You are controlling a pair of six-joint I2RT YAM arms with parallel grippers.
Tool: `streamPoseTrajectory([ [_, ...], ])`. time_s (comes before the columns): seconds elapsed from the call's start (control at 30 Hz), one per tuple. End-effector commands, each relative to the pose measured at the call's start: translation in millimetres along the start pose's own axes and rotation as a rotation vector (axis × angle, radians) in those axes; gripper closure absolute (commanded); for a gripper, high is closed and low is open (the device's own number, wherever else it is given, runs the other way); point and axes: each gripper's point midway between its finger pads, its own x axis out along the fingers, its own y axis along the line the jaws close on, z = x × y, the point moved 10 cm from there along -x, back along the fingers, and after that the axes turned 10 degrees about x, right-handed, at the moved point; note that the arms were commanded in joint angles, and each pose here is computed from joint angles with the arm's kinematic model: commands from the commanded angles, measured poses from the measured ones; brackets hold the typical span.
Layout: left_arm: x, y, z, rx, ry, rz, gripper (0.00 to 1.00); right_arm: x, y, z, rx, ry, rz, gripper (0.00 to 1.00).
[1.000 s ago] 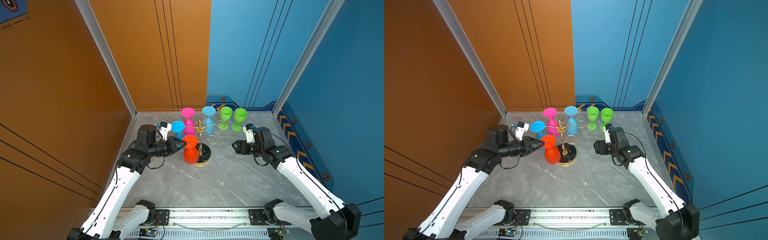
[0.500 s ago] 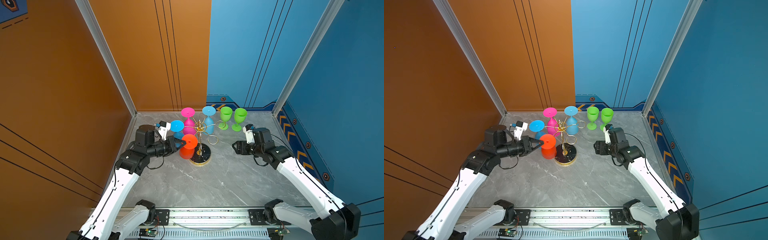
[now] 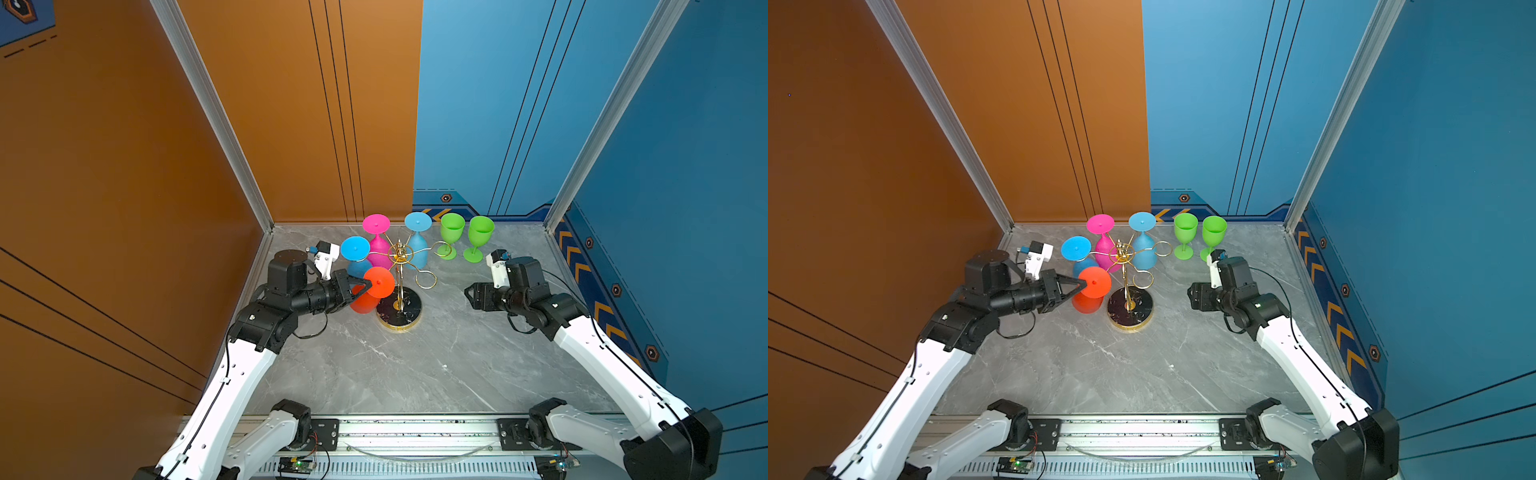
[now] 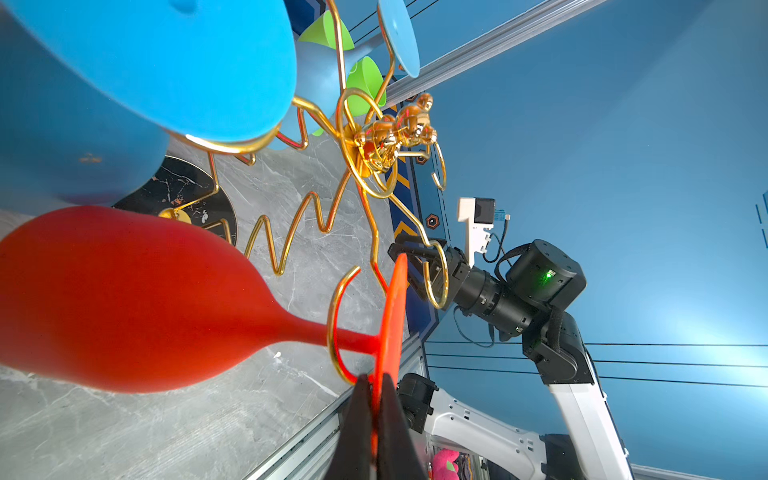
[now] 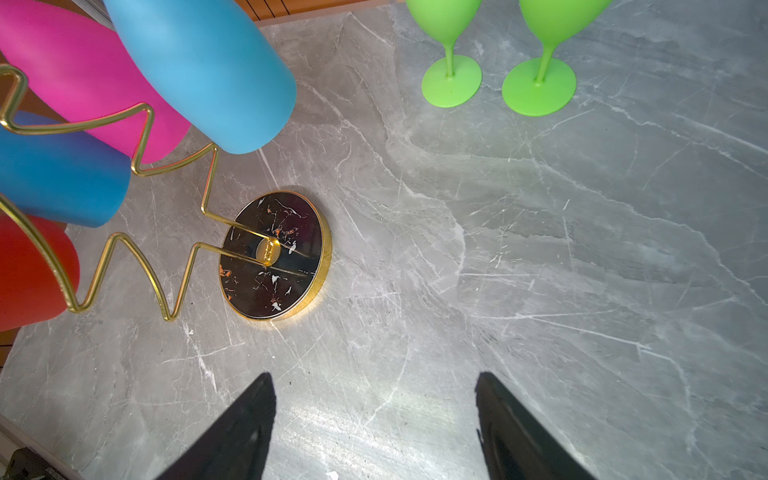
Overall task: Take the wine glass off the wine glass rack
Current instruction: 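Close the left gripper on the red glass foot, then pull the red glass off the rack hook toward the robot with the left gripper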
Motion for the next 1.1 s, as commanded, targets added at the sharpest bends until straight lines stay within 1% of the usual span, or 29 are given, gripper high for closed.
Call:
streamPoseTrajectory([
  [0.0, -4.7, -5.5, 4.0, -0.010, -0.024, -0.002, 1.00, -1.7, -0.8, -2.0, 0.007, -0.024, -0.007, 0.23],
  [0.17, -5.4, -8.4, 6.1, -0.047, -0.035, -0.021, 1.00, -1.6, -1.2, -2.5, 0.006, -0.024, -0.008, 0.23],
  [0.33, -3.0, -9.7, 7.4, -0.101, -0.022, -0.044, 1.00, -1.0, -2.5, -3.5, 0.007, -0.026, -0.011, 0.23],
  [0.67, 0.5, -14.0, 12.0, -0.164, 0.000, -0.092, 1.00, -0.6, -3.6, -5.3, 0.008, -0.027, -0.011, 0.22],
  [1.07, 7.2, -16.6, 19.4, -0.186, 0.018, -0.127, 1.00, -0.9, -6.2, -7.0, 0.009, -0.032, -0.018, 0.23],
])
